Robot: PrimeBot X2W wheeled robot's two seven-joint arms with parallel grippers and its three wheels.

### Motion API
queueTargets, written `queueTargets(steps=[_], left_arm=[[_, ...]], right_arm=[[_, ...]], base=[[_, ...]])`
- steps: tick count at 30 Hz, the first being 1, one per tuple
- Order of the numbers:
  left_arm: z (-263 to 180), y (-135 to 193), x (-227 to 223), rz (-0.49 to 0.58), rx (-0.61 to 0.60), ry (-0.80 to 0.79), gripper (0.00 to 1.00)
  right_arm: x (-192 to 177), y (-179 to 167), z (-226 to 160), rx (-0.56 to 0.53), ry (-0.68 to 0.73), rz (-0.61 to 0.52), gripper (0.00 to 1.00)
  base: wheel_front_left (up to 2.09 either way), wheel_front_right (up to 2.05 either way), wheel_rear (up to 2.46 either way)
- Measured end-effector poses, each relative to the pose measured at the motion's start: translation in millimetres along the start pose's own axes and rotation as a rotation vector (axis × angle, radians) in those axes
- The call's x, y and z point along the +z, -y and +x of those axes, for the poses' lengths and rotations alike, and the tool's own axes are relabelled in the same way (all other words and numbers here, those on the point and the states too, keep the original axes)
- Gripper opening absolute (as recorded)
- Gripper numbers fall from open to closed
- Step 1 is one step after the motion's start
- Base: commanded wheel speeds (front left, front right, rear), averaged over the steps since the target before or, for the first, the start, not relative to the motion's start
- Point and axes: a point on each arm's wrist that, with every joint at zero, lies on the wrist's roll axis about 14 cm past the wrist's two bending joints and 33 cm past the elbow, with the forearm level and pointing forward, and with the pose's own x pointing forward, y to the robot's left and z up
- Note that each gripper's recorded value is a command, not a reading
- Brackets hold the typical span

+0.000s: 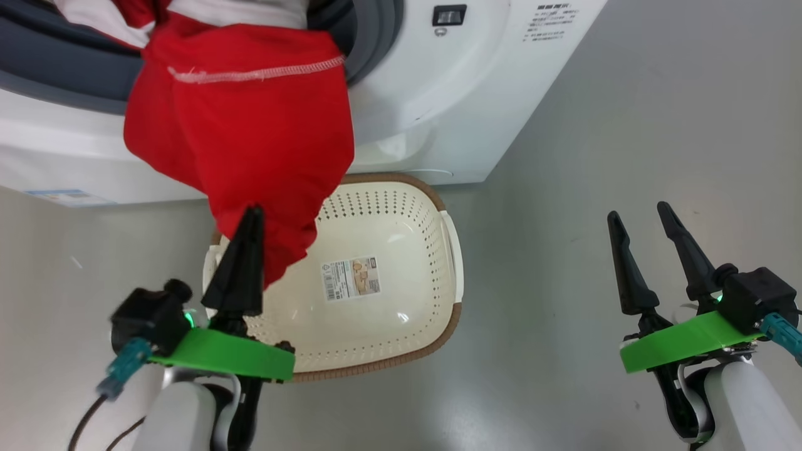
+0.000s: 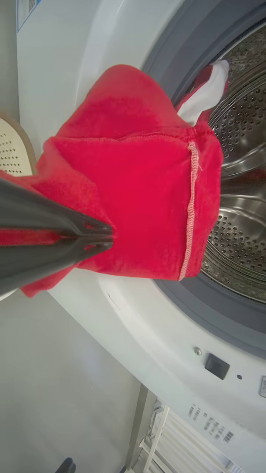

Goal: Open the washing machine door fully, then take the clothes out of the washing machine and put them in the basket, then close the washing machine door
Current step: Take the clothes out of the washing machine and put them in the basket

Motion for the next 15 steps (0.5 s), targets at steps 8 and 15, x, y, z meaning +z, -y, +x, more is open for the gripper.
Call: queueTargets(steps=[8,15], left_arm=[[9.6,-10.4,-63.8,0.022,0.005,-0.195,0.00],[10.4,-18.0,-114.7,0.043,0.011,-0.360,0.00]], right_arm=[[-3.1,3.0,12.2,-0.005,0.001,0.001,1.00],[-9.1,8.2,17.1,-0.018,-0.010,0.001,1.00]], base=[[0.00,0.00,0.00],[0.00,0.00,0.00]])
